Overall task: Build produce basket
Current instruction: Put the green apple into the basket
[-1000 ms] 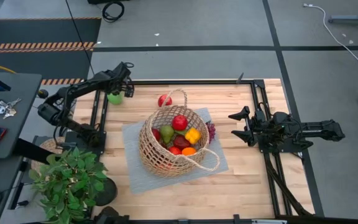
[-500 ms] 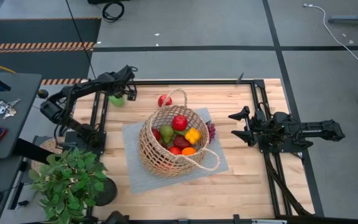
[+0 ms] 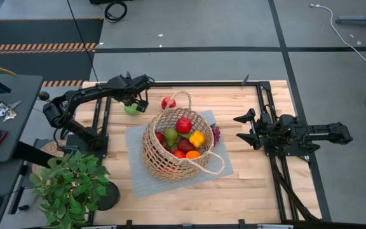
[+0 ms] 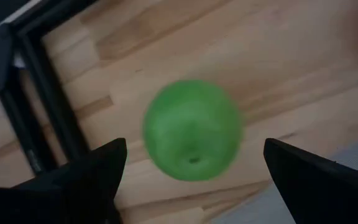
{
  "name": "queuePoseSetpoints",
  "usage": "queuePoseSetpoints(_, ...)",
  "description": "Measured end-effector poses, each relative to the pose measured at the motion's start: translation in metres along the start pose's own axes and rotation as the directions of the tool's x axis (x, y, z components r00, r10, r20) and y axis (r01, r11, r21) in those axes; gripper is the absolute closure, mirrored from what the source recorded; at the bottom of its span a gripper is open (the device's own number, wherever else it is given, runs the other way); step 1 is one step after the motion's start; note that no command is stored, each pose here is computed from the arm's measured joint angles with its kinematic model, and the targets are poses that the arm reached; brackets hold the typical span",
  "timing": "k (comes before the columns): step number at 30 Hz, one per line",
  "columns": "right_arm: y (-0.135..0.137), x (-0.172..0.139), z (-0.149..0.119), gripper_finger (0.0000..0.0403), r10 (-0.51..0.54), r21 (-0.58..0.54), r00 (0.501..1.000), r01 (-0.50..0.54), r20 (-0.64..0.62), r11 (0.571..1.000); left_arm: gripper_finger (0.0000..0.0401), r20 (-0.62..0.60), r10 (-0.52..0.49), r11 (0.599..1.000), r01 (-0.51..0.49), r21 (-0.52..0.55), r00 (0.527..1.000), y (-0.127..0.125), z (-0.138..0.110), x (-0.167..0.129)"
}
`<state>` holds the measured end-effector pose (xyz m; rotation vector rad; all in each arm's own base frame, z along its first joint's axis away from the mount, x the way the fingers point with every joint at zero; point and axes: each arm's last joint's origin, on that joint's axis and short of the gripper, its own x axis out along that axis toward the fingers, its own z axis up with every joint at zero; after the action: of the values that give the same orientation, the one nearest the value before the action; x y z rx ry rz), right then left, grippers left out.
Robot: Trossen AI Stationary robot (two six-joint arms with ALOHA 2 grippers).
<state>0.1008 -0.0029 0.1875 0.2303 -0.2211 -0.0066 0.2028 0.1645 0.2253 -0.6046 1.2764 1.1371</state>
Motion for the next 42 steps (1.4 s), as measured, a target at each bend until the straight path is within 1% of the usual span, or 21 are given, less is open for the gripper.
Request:
queuePoseSetpoints(5, 0.000, 0.000, 0.000, 0.0018, 0.000, 0.000, 1.000, 0.000, 0.000, 1.000, 0.0015, -0.001, 0.016, 0.999, -0.016, -0.042, 1.000, 0.013, 0.005, 0.011)
queuePoseSetpoints(8, 0.000, 0.000, 0.000, 0.0018, 0.000, 0.000, 1.000, 0.000, 0.001, 1.000, 0.0015, -0.004, -0.073, 0.994, 0.072, -0.078, 0.997, 0.020, 0.007, 0.028)
queuePoseSetpoints(9, 0.000, 0.000, 0.000, 0.0018, 0.000, 0.000, 1.000, 0.000, 0.000, 1.000, 0.0015, -0.014, -0.089, 0.992, 0.088, -0.087, 0.996, 0.023, 0.006, 0.033)
queuePoseSetpoints(11, 0.000, 0.000, 0.000, 0.0018, 0.000, 0.000, 1.000, 0.000, 0.000, 1.000, 0.0015, -0.026, -0.070, 0.993, 0.067, -0.095, 0.997, 0.030, 0.004, 0.041)
queuePoseSetpoints(14, 0.000, 0.000, 0.000, 0.0018, 0.000, 0.000, 1.000, 0.000, 0.000, 1.000, 0.0015, -0.042, -0.013, 0.994, 0.008, -0.113, 0.999, 0.039, 0.001, 0.048)
queuePoseSetpoints(16, 0.000, 0.000, 0.000, 0.0018, 0.000, 0.000, 1.000, 0.000, 0.000, 1.000, 0.0015, -0.039, -0.011, 0.993, 0.006, -0.121, 0.999, 0.041, 0.002, 0.049)
queuePoseSetpoints(23, 0.000, 0.000, 0.000, 0.0018, 0.000, 0.000, 1.000, 0.000, 0.000, 1.000, 0.0015, -0.040, -0.017, 0.997, 0.013, -0.080, 0.999, 0.037, 0.000, 0.048)
queuePoseSetpoints(24, 0.000, 0.000, 0.000, 0.0018, -0.001, 0.000, 1.000, 0.001, 0.000, 1.000, 0.0015, -0.037, -0.009, 0.998, 0.006, -0.060, 0.999, 0.037, 0.000, 0.048)
queuePoseSetpoints(27, 0.000, 0.000, 0.000, 0.0018, 0.000, 0.000, 1.000, 0.000, 0.001, 1.000, 0.0015, -0.029, 0.062, 0.998, -0.062, 0.007, 0.998, 0.036, 0.000, 0.052)
queuePoseSetpoints(29, 0.000, 0.000, 0.000, 0.0018, -0.001, 0.000, 1.000, 0.001, 0.000, 1.000, 0.0015, -0.037, 0.084, 0.996, -0.082, 0.039, 0.996, 0.034, 0.001, 0.056)
queuePoseSetpoints(34, 0.000, 0.000, 0.000, 0.0018, 0.000, 0.000, 1.000, 0.000, 0.000, 1.000, 0.0015, -0.071, 0.124, 0.991, -0.119, 0.069, 0.990, 0.030, 0.003, 0.068)
queuePoseSetpoints(39, 0.000, 0.000, 0.000, 0.0018, 0.000, 0.000, 1.000, 0.000, 0.000, 1.000, 0.0015, -0.051, 0.205, 0.970, -0.196, 0.141, 0.978, 0.027, 0.003, 0.073)
queuePoseSetpoints(42, 0.000, 0.000, 0.000, 0.0018, 0.000, 0.000, 1.000, 0.000, 0.000, 1.000, 0.0015, -0.036, 0.233, 0.957, -0.222, 0.188, 0.972, 0.024, 0.002, 0.073)
